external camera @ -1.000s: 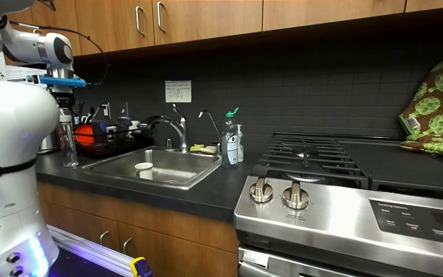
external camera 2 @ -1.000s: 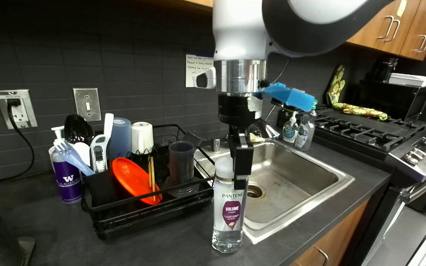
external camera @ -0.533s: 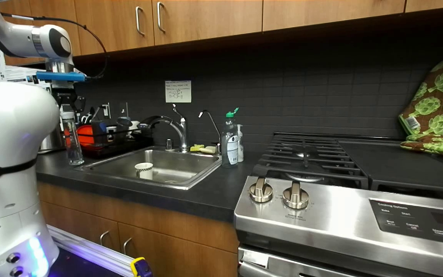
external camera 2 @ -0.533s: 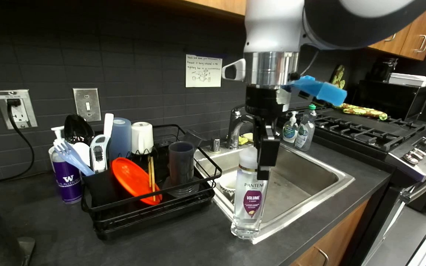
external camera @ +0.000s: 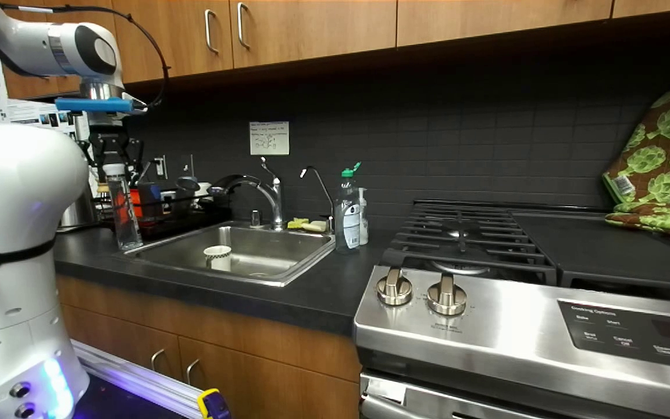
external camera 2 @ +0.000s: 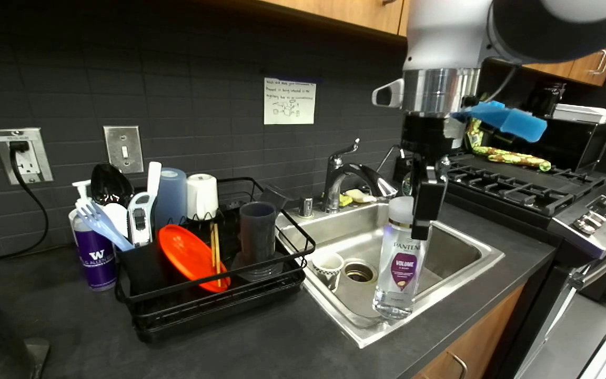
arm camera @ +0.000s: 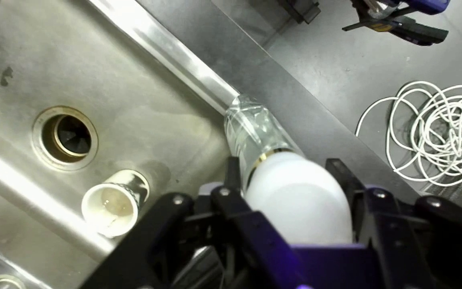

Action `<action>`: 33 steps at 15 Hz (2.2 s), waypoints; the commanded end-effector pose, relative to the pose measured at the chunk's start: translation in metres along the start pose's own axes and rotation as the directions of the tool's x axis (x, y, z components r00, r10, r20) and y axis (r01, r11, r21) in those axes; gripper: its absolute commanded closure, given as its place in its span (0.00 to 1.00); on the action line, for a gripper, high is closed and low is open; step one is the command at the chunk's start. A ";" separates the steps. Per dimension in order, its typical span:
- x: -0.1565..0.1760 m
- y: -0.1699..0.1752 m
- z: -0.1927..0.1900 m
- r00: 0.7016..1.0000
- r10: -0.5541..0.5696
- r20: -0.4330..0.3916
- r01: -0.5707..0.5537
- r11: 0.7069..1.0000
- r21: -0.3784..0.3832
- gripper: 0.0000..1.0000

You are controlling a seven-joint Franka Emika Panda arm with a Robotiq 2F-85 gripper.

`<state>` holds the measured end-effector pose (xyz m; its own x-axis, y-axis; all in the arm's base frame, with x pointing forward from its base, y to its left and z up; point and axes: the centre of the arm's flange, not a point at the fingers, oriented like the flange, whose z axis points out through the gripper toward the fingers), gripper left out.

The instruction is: Put the bottle in the sink

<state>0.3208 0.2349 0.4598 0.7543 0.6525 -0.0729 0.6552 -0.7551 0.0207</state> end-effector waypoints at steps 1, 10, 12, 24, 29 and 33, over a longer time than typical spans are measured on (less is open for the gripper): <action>-0.036 0.026 -0.022 0.995 0.097 -0.013 -0.097 0.995 -0.010 0.71; -0.084 0.087 -0.035 0.951 0.309 0.011 -0.308 0.950 -0.052 0.71; -0.092 0.099 -0.038 0.937 0.350 0.010 -0.349 0.935 -0.062 0.71; -0.133 0.171 -0.027 0.819 0.574 -0.022 -0.574 0.816 -0.071 0.71; -0.137 0.195 -0.031 0.768 0.635 -0.076 -0.640 0.765 -0.070 0.71; -0.140 0.212 -0.035 0.728 0.674 -0.125 -0.684 0.726 -0.070 0.71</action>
<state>0.3473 -0.0028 0.4996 0.9992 0.0206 0.0328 0.0167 -0.9931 0.1160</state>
